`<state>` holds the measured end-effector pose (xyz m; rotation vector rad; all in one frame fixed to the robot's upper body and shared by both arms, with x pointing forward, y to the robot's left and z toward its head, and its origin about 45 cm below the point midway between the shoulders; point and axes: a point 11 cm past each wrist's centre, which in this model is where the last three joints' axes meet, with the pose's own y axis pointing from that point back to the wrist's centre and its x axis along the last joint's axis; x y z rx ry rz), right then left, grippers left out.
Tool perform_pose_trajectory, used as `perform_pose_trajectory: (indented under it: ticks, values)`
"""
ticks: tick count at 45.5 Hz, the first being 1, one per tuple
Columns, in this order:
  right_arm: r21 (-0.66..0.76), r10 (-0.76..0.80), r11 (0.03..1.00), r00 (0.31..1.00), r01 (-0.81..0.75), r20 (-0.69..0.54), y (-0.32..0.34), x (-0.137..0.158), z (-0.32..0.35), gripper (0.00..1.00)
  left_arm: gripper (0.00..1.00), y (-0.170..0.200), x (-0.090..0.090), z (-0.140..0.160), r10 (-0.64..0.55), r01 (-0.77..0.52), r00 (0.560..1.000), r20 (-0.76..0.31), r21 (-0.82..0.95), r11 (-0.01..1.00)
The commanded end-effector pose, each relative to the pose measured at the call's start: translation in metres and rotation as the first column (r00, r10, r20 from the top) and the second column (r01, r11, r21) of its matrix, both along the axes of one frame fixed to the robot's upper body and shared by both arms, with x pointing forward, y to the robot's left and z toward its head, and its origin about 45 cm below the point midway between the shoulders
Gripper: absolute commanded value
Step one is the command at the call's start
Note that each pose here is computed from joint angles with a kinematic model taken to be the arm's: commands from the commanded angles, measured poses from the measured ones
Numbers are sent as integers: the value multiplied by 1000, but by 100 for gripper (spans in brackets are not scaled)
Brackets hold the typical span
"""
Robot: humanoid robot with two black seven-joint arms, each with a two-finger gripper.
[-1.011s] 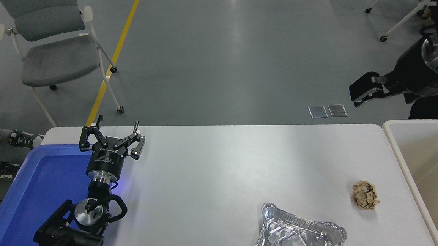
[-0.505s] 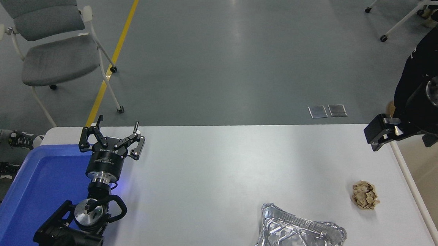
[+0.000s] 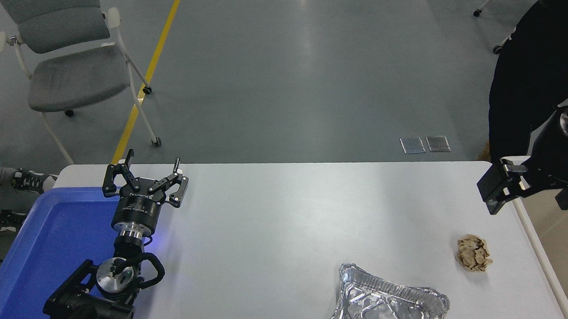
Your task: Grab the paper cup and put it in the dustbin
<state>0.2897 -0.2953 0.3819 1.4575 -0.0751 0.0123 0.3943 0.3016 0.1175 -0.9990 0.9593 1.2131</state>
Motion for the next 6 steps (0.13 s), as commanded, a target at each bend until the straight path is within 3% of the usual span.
perform_pose_trajectory:
  ticks: [1, 6]
  values:
    - [61, 26, 998, 1000, -27, 9, 24, 1, 13, 100, 99, 0, 0, 0, 1, -1, 1000, 1, -1, 1000]
    - [70, 41, 997, 999, -41, 3, 31, 1, 15, 100, 99, 0, 0, 0, 1, -1, 1000, 1, -1, 1000]
